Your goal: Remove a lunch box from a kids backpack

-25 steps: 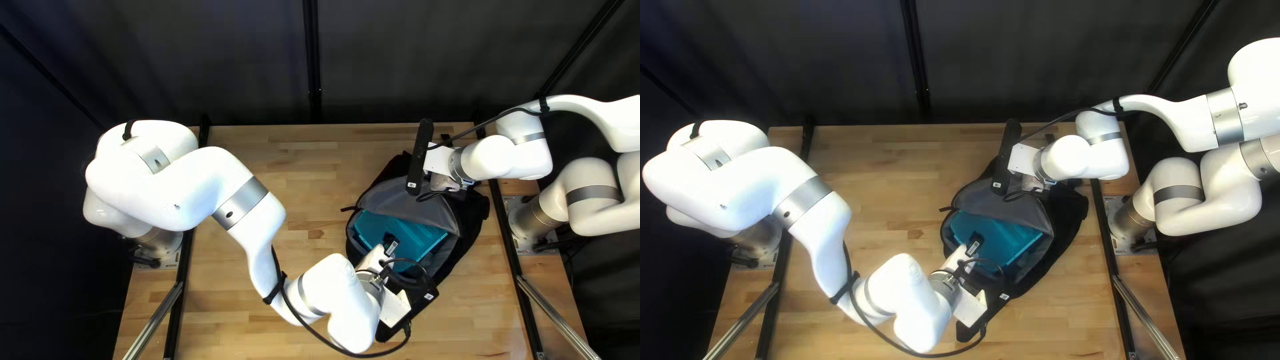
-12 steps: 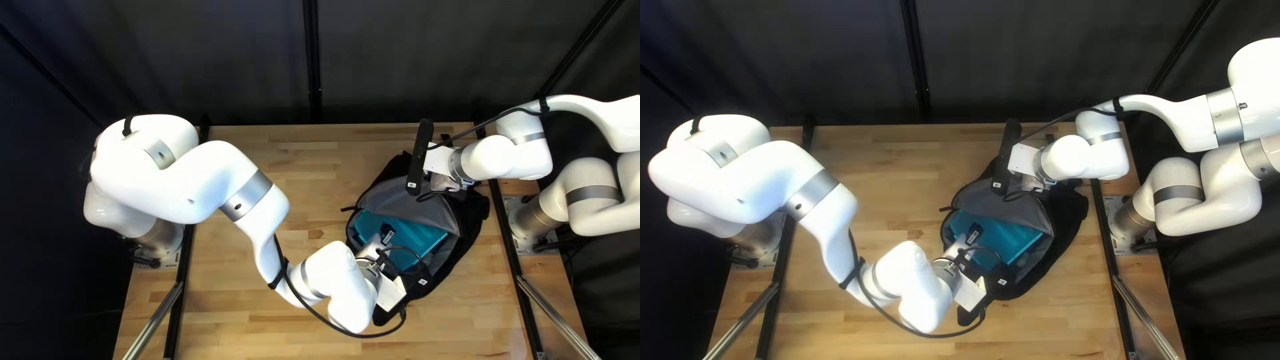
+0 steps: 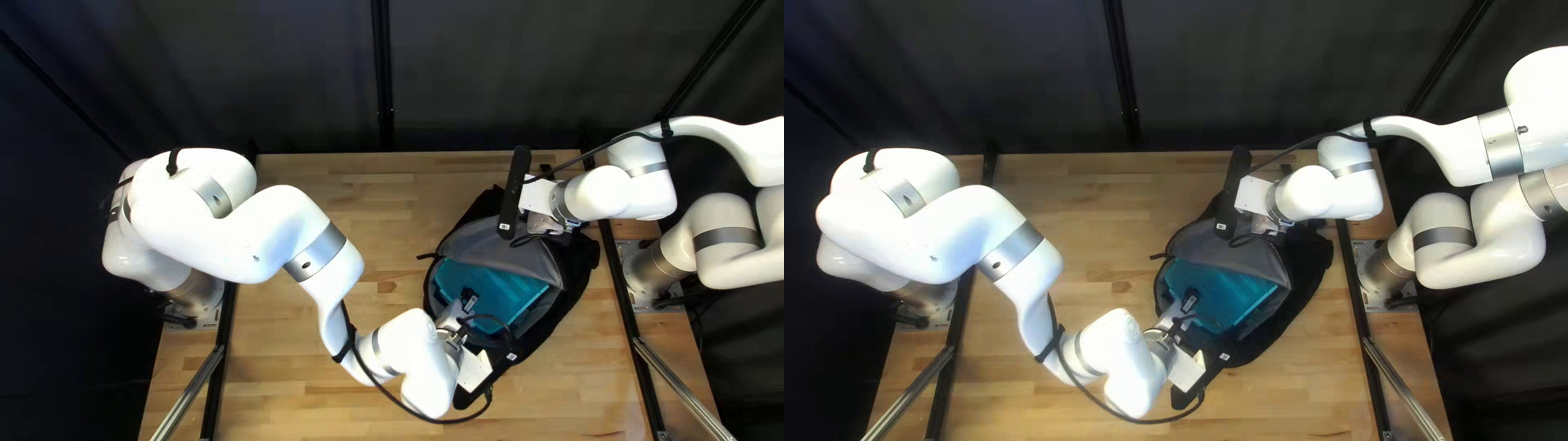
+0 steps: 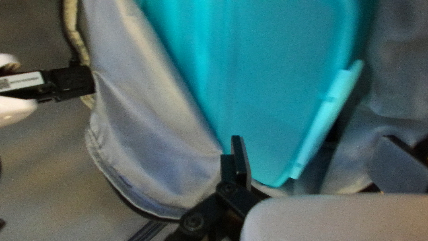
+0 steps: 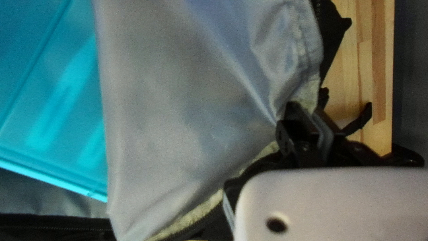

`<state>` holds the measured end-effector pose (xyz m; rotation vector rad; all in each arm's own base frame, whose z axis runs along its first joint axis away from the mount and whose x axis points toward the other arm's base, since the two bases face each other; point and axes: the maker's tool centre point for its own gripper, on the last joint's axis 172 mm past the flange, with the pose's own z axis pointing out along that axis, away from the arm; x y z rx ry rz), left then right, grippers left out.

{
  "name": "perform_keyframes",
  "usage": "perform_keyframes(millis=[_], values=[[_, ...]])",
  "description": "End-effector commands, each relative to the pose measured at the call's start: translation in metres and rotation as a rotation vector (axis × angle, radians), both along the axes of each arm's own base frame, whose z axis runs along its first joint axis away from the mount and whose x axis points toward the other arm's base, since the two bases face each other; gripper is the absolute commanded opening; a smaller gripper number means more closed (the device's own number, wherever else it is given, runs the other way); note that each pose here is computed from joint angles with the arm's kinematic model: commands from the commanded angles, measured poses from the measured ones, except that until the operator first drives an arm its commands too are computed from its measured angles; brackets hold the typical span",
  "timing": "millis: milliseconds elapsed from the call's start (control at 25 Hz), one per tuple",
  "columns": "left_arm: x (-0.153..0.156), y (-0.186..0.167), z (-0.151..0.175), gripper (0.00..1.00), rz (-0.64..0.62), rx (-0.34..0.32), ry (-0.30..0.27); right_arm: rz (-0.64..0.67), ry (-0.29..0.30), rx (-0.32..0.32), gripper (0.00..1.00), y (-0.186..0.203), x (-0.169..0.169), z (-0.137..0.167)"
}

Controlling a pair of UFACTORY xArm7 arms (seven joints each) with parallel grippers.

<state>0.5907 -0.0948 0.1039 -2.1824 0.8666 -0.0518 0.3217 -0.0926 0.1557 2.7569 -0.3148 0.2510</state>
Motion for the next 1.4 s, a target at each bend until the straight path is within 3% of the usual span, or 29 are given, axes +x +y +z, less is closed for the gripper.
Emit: perform_keyframes(millis=[40,520,880,1400], values=[[-0.004,-0.001,-0.002,1.0,-0.002,0.004,0.001,0.0,0.0,0.0,0.0,0.0,0.0,0.0],[0.004,0.012,-0.012,1.0,-0.01,0.006,0.0,0.0,0.0,0.0,0.0,0.0,0.0,0.0],[0.005,0.001,0.038,1.0,-0.061,0.037,-0.028,0.0,0.0,0.0,0.0,0.0,0.0,0.0],[0.028,0.028,0.014,1.0,-0.09,0.055,-0.053,0.0,0.0,0.0,0.0,0.0,0.0,0.0]])
